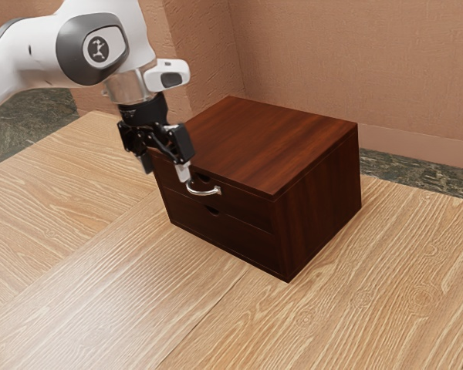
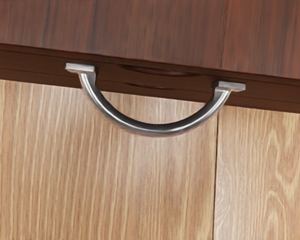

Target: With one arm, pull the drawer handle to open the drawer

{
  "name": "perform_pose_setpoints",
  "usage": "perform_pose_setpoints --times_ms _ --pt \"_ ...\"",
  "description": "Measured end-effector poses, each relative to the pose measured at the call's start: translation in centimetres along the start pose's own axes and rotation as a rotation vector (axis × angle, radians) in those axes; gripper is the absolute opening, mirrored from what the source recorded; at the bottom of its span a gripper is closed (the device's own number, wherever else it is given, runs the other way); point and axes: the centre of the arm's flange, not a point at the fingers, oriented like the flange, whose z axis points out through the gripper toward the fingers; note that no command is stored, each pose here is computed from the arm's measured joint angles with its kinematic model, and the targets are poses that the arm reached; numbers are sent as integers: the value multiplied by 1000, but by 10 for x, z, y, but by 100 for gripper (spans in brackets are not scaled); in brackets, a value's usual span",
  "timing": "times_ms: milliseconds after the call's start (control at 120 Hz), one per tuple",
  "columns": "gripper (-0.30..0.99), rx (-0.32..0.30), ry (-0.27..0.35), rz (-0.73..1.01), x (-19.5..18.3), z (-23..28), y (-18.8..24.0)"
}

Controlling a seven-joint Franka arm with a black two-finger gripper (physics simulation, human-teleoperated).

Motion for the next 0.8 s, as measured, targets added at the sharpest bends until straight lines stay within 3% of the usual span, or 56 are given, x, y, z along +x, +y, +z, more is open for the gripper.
perform_pose_setpoints --times_ms 300,333,383,442,567,658,800 --pt "69 16 22 34 -1 -9 0" --pt "69 18 40 46 -2 -18 0" --pt "69 41 135 85 -25 -70 11" --pt "69 39 202 185 -39 -101 31" --pt "69 30 272 537 -44 -116 120" --pt "69 61 275 703 -43 -111 145" --pt "69 90 190 832 -12 -67 112"
